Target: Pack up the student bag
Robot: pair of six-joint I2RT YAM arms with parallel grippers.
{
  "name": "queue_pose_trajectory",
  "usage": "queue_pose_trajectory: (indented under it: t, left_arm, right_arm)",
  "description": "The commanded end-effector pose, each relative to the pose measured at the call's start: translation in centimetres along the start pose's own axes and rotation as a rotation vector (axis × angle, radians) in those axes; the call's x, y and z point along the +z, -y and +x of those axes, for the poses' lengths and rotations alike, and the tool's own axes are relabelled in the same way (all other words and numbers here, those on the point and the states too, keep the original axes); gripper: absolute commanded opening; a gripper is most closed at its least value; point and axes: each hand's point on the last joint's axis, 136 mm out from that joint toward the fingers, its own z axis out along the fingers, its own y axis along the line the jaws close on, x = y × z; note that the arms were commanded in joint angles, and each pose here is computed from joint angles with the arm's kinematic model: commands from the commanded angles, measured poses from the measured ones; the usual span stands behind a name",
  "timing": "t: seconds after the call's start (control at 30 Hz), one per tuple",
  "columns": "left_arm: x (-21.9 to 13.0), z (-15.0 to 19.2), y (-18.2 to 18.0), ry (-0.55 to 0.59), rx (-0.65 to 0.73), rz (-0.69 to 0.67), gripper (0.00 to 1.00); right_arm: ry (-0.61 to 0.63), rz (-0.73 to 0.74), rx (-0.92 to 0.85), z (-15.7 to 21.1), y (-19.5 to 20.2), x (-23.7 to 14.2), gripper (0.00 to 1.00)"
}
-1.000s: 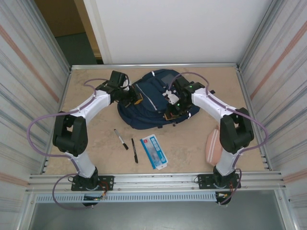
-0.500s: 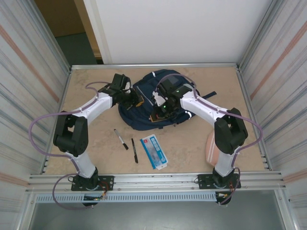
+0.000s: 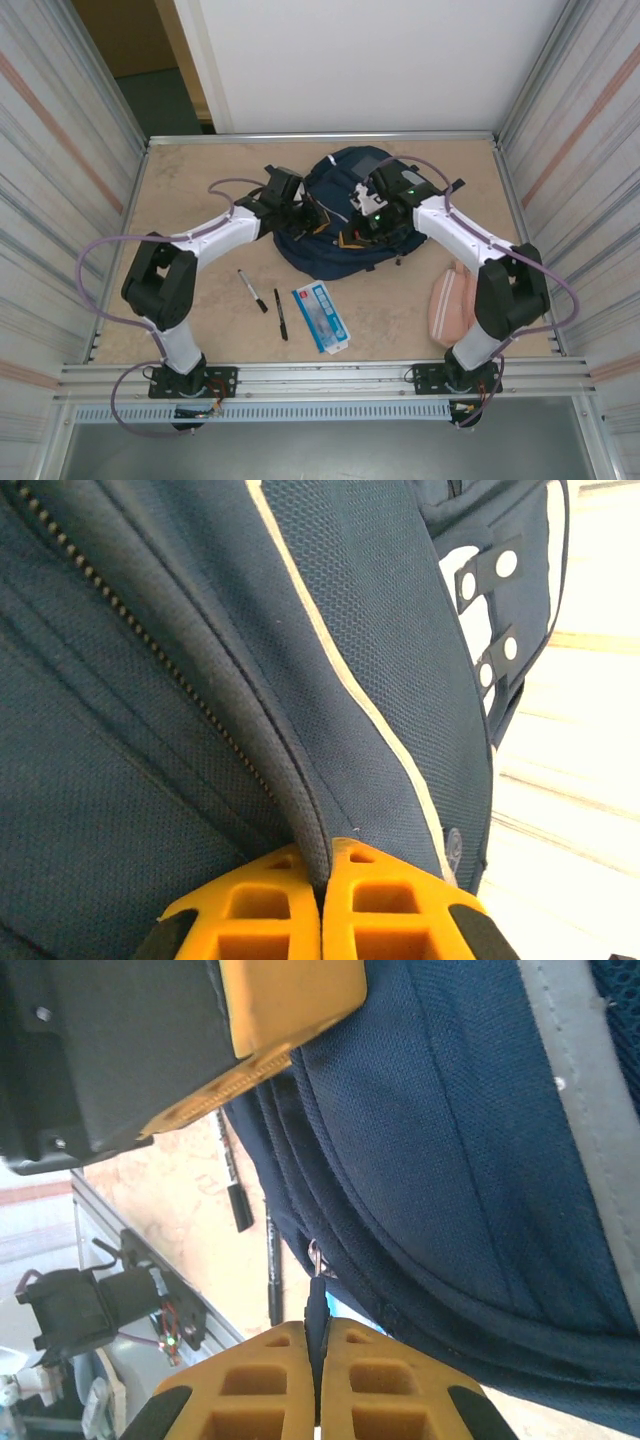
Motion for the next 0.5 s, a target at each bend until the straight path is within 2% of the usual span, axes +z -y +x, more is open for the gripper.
queue_pose_trajectory:
  t: [0.0, 0.07, 0.13, 0.3, 0.47]
  left_arm:
    - [0.8, 0.9, 1.3, -0.062, 0.033, 0.055, 0.11]
    - [-0.2, 0.3, 1.2, -0.047, 0.045, 0.061, 0.19]
    - [-1.8, -0.3, 0.5, -0.016, 0.059, 0.051, 0.22]
    - [-6.1, -1.3, -4.1, 0.092, 0.07, -0.092, 0.33]
    - [-6.8, 0.2, -9.2, 0.116, 0.061, -0.221, 0.38]
  right_arm:
    - [0.041, -0.021, -0.059, 0.3, -0.6, -2.1, 0.01]
    - [0.037, 0.006, -0.046, 0.6, 0.2, -2.5, 0.01]
    - [0.038, 0.031, -0.04, 0.9, 0.7, -3.0, 0.01]
    - [0.041, 0.04, -0.05, 0.9, 0.9, -3.6, 0.01]
    - [0.056, 0.013, -0.06, 0.5, 0.1, -3.6, 0.01]
